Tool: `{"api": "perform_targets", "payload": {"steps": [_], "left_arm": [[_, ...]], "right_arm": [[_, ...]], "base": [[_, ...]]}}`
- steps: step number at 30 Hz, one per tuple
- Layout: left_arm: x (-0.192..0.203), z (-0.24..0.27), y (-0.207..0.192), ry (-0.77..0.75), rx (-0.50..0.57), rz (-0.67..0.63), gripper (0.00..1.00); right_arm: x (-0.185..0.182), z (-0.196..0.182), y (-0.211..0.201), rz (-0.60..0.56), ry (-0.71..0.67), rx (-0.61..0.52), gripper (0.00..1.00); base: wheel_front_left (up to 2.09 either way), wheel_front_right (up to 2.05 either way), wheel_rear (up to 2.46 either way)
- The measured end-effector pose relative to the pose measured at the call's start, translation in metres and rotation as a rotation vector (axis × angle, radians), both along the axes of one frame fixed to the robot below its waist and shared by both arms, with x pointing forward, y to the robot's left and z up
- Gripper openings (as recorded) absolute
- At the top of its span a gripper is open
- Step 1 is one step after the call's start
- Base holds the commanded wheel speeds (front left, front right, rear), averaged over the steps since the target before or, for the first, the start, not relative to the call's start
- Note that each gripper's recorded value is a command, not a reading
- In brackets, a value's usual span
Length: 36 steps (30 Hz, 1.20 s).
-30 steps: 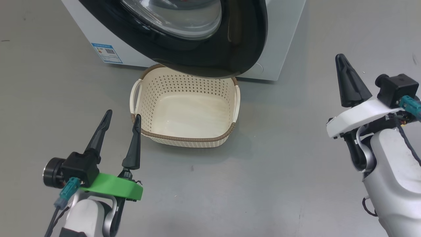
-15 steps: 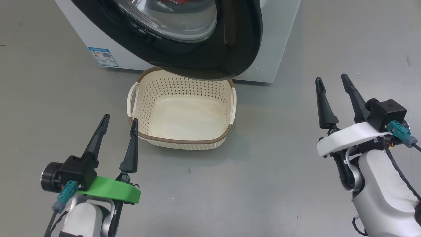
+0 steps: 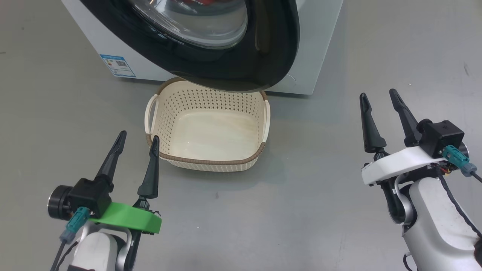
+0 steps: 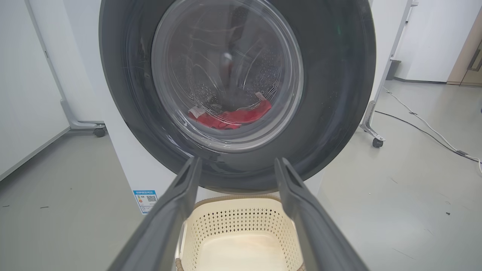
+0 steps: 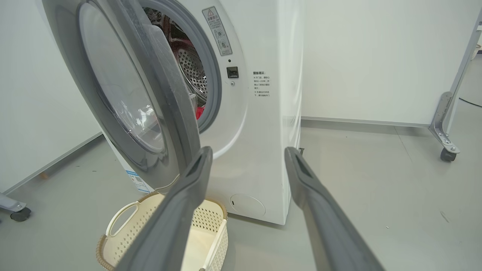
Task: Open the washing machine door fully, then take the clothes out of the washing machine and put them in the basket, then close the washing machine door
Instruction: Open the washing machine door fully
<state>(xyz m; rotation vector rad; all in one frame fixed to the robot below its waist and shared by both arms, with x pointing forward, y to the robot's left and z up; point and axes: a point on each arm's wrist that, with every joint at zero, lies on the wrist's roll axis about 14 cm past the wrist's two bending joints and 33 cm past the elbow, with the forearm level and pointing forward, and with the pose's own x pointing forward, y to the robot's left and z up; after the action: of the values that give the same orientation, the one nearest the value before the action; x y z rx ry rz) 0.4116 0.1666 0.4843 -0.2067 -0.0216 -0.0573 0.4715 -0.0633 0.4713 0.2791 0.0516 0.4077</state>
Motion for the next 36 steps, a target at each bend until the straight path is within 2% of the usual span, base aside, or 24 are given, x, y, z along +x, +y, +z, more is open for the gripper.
{"api": "perform_targets", "payload": {"steps": [29, 30, 31, 33, 36], "left_arm": [[-0.001, -0.005, -0.002, 0.013, 0.001, -0.008, 1.0], [-0.001, -0.005, -0.002, 0.014, 0.001, -0.008, 1.0], [-0.002, -0.005, -0.002, 0.014, 0.001, -0.008, 1.0], [-0.002, -0.005, -0.002, 0.014, 0.001, -0.007, 1.0], [-0.002, -0.005, -0.002, 0.015, 0.002, -0.008, 1.0]], "right_arm": [[0.004, 0.011, 0.001, -0.016, -0.031, 0.039, 1.0], [0.004, 0.01, 0.002, -0.015, -0.032, 0.039, 0.95], [0.004, 0.01, 0.002, -0.014, -0.032, 0.039, 0.8], [0.004, 0.011, 0.003, -0.009, -0.033, 0.044, 0.0], [0.007, 0.016, 0.007, 0.009, -0.046, 0.057, 0.0]], "base": [[0.0, 0.0, 0.0], [0.0, 0.0, 0.0], [0.0, 0.0, 0.0], [0.0, 0.0, 0.0], [0.0, 0.0, 0.0]]}}
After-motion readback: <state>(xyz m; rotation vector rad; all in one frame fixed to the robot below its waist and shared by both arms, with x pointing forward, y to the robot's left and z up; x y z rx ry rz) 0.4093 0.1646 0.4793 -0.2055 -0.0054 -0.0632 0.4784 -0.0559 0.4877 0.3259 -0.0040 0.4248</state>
